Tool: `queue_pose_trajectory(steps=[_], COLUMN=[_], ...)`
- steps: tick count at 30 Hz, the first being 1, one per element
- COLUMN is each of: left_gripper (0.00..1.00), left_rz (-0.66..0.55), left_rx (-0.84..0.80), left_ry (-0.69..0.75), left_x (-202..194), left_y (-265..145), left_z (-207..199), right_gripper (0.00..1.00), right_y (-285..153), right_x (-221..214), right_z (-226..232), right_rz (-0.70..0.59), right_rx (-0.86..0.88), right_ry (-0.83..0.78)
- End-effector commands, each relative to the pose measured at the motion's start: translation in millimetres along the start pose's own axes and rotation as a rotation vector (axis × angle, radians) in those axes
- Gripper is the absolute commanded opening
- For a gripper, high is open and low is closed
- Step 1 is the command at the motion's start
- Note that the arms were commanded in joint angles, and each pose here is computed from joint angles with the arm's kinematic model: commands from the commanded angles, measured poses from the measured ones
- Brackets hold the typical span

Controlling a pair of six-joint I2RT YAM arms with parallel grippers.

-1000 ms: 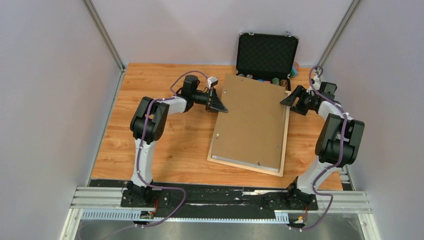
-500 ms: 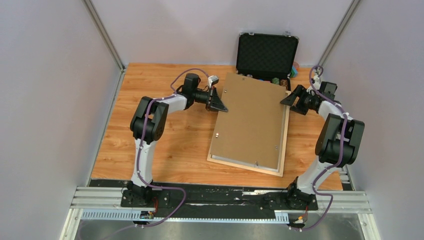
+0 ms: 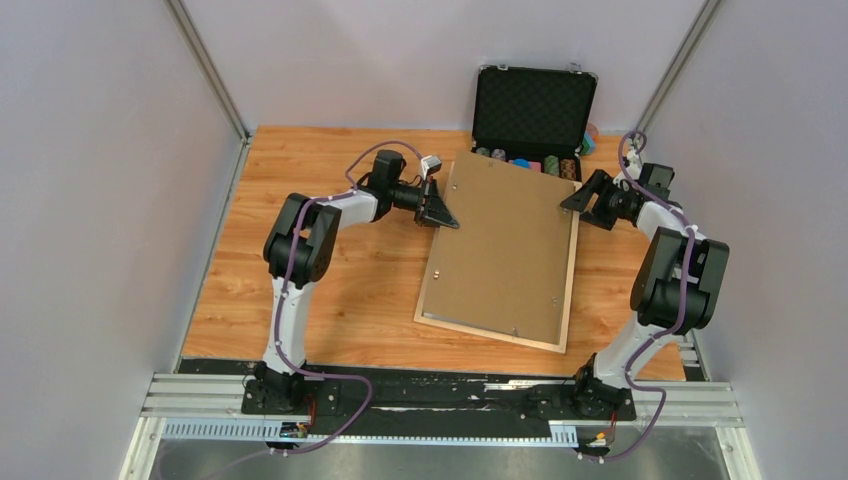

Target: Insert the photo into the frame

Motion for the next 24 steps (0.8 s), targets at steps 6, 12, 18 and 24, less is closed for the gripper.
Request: queue_pose_trajectory(steps=[6, 12, 18, 24], left_gripper=[0.00, 0.00, 0.00, 0.00], left_rz=[0.033, 0.041, 0.048, 0.051], left_rx=[-0.062, -0.044, -0.025, -0.007], left_ry=[0.074, 0.076, 0.074, 0.065], left_x=[6.5, 5.4, 5.5, 5.2], left_y=[5.0, 6.9, 9.1, 10.6], left_z=[-16.8, -12.0, -7.8, -2.6], right_gripper=[0.70, 0.70, 0.70, 0.70], right_y=[-1.1, -1.2, 0.1, 1.2], right_x=[10.3, 10.8, 10.0, 9.6], right_z=[10.0, 9.6, 8.2, 7.1], right_rz=[-0.014, -0.015, -0.010, -0.007], right_rx=[0.049, 0.050, 0.049, 0.047], right_ry=[-0.021, -0.020, -0.014, -0.009])
Point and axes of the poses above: each gripper's point midway between its finger pads, its own y axis out along the fingers, its own z axis along the line the jaws close on, x = y × z, the point moved 3 cm from there along -y, back along the fingers, and after that the axes turned 11 degrees about y, right-handed, at the moved point
